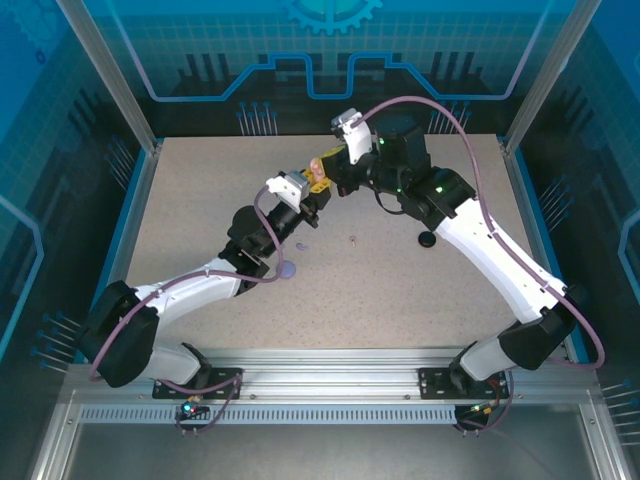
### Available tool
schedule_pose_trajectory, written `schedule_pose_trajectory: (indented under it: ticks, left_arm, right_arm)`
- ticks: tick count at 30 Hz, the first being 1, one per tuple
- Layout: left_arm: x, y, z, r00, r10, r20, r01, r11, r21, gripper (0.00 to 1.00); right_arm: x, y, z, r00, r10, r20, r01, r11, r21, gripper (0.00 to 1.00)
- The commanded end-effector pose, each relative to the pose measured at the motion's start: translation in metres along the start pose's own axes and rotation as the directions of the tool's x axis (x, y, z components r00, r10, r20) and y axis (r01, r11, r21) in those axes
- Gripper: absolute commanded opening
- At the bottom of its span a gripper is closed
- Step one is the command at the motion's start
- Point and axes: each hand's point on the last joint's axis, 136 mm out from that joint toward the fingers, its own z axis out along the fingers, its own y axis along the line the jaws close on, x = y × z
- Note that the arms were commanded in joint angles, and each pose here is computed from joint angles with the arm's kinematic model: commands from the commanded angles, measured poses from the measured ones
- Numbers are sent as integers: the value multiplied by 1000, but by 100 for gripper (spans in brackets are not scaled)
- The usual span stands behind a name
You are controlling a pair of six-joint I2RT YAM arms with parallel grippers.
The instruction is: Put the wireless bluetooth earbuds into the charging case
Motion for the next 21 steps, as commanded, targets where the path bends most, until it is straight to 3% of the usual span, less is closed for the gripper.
schedule_pose_trajectory:
  ticks: [1, 21]
  left_arm:
    - [-27, -4, 4, 997, 19, 78, -20, 1000, 18, 0]
    - [-32, -5, 2, 996, 20, 91, -23, 999, 23, 0]
  right_arm:
    - [-17, -5, -17, 998, 14, 56, -16, 1000, 26, 7]
    - [8, -11, 8, 999, 44, -15, -44, 999, 12, 6]
